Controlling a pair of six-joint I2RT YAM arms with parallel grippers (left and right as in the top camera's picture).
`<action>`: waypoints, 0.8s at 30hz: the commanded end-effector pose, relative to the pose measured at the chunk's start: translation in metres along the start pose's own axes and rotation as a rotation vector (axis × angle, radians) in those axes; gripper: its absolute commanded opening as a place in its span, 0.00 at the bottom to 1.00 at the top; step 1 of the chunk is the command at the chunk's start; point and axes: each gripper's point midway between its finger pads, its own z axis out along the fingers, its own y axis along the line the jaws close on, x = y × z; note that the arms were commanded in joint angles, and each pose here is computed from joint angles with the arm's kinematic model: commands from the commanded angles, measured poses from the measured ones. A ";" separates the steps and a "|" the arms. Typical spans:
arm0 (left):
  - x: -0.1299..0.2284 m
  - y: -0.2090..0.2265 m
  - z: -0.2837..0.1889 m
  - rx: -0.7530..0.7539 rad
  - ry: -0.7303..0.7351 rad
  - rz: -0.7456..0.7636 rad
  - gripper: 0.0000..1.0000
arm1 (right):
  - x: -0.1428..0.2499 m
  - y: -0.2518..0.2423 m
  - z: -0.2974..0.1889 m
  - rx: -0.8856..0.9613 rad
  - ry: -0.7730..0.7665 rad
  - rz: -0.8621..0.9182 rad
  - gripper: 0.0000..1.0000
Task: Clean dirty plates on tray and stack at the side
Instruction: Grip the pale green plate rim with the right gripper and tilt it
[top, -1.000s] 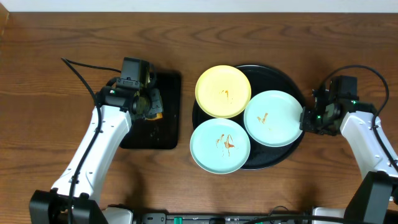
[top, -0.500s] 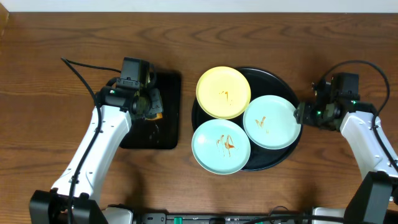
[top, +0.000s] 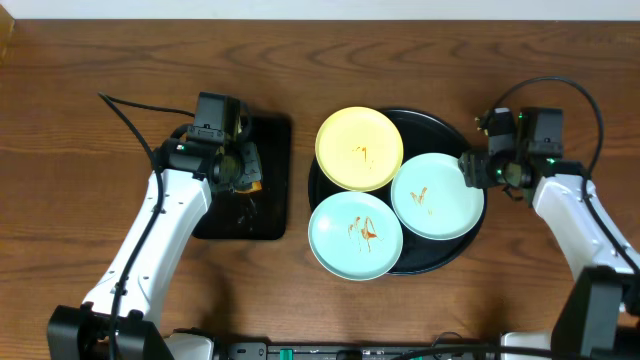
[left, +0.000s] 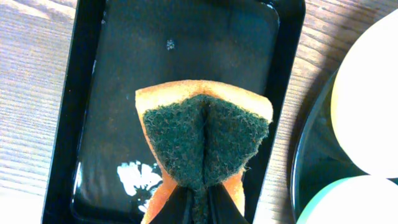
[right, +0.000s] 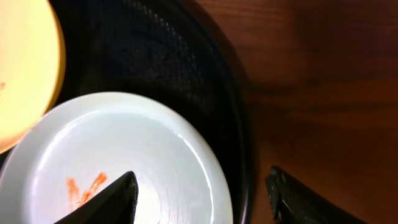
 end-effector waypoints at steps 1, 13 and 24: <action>-0.005 -0.004 -0.005 0.013 -0.016 -0.004 0.08 | 0.008 0.000 0.019 -0.015 0.038 -0.040 0.65; -0.005 -0.004 -0.005 0.013 -0.016 -0.004 0.08 | 0.039 0.000 0.051 -0.041 0.157 -0.013 0.56; -0.003 -0.003 -0.005 0.011 -0.009 -0.004 0.08 | 0.033 0.000 0.037 -0.029 0.144 -0.012 0.62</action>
